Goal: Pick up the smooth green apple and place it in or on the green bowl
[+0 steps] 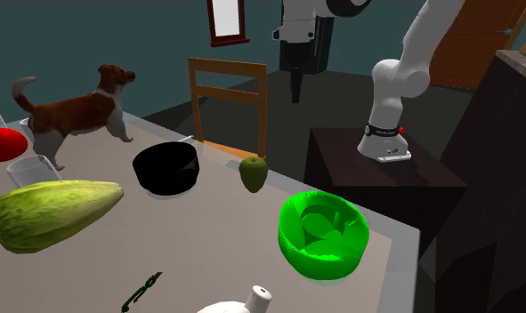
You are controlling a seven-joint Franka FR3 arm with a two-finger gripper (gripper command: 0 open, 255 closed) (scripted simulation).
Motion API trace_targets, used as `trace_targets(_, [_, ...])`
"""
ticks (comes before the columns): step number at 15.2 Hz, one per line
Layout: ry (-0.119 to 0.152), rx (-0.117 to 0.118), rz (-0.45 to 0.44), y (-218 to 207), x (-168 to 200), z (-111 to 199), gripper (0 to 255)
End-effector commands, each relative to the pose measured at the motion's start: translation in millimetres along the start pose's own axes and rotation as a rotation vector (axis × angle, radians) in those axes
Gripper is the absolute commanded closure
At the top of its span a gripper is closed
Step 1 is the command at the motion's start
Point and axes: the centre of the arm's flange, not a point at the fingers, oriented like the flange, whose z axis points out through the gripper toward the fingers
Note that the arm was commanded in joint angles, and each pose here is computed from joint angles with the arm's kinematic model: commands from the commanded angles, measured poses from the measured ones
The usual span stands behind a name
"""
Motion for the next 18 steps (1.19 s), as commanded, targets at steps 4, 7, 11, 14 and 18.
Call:
trace_targets(4, [-0.023, 0.022, 0.023, -49.4, 28.1, 35.0, 0])
trace_targets(7, [-0.037, 0.034, 0.035, -78.7, 43.8, 55.4, 0])
trace_targets(11, [-0.055, 0.05, 0.052, -117.8, 64.8, 82.3, 0])
trace_targets(14, [-0.069, 0.062, 0.065, -147.2, 80.6, 102.3, 0])
trace_targets(18, [-0.082, 0.074, 0.078, -176.9, 96.1, 127.4, 0])
